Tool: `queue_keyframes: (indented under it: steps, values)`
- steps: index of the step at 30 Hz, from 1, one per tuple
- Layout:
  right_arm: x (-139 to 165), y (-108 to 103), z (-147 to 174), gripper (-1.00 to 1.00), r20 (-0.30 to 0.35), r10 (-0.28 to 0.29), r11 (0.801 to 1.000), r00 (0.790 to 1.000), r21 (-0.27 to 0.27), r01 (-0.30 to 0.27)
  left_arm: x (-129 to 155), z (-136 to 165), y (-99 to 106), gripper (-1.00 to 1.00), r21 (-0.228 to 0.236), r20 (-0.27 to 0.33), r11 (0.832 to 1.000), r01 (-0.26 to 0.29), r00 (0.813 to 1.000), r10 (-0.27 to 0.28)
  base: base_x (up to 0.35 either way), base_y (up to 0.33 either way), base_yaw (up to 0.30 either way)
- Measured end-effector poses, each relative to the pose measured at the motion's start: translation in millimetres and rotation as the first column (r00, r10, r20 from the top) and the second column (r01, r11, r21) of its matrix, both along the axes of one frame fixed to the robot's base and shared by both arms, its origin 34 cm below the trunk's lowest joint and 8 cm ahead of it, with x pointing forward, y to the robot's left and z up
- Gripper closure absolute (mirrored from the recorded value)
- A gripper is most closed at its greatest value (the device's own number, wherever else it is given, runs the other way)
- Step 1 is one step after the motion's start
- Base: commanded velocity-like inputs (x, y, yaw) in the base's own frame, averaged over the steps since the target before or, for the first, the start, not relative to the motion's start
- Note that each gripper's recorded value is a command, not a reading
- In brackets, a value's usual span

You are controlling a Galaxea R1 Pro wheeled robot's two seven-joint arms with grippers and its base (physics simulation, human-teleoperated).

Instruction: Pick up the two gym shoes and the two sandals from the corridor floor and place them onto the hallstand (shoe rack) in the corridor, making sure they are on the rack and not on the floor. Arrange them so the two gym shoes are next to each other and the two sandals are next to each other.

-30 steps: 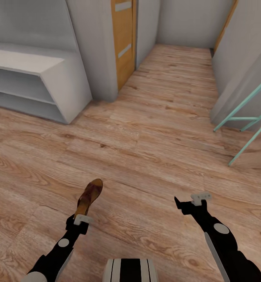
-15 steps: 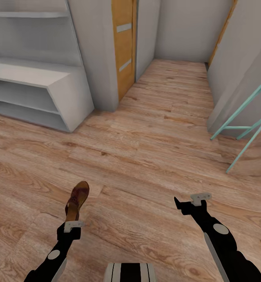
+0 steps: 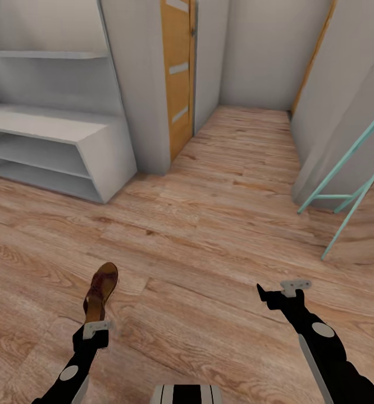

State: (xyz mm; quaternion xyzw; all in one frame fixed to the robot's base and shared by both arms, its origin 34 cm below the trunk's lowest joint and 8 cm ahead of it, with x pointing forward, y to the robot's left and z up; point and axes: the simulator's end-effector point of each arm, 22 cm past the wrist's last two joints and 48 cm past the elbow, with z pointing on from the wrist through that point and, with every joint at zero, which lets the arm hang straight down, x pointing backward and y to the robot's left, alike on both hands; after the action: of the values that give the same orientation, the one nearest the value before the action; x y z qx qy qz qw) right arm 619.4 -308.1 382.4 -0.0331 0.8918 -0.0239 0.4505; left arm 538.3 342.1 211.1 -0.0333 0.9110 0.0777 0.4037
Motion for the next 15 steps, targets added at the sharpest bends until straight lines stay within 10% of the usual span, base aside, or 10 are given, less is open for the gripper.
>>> queue_keyframes:
  steps: [8, 15]
  values:
    - [1.5, -21.1, 18.5, -1.00, 0.062, -0.031, 0.999, 0.998, -0.020, 0.032, 4.1, 36.0, 24.8, 1.00, 0.001, 0.095, 0.998, -0.066, 0.993, 0.065, 0.000, 0.000, 0.000]
    - [-32.9, -29.2, -31.9, -1.00, 0.049, -0.048, 0.999, 0.998, -0.013, 0.049, -7.6, 81.5, 8.5, 1.00, -0.017, 0.208, 1.000, 0.026, 0.978, -0.021, 0.000, 0.000, 0.000]
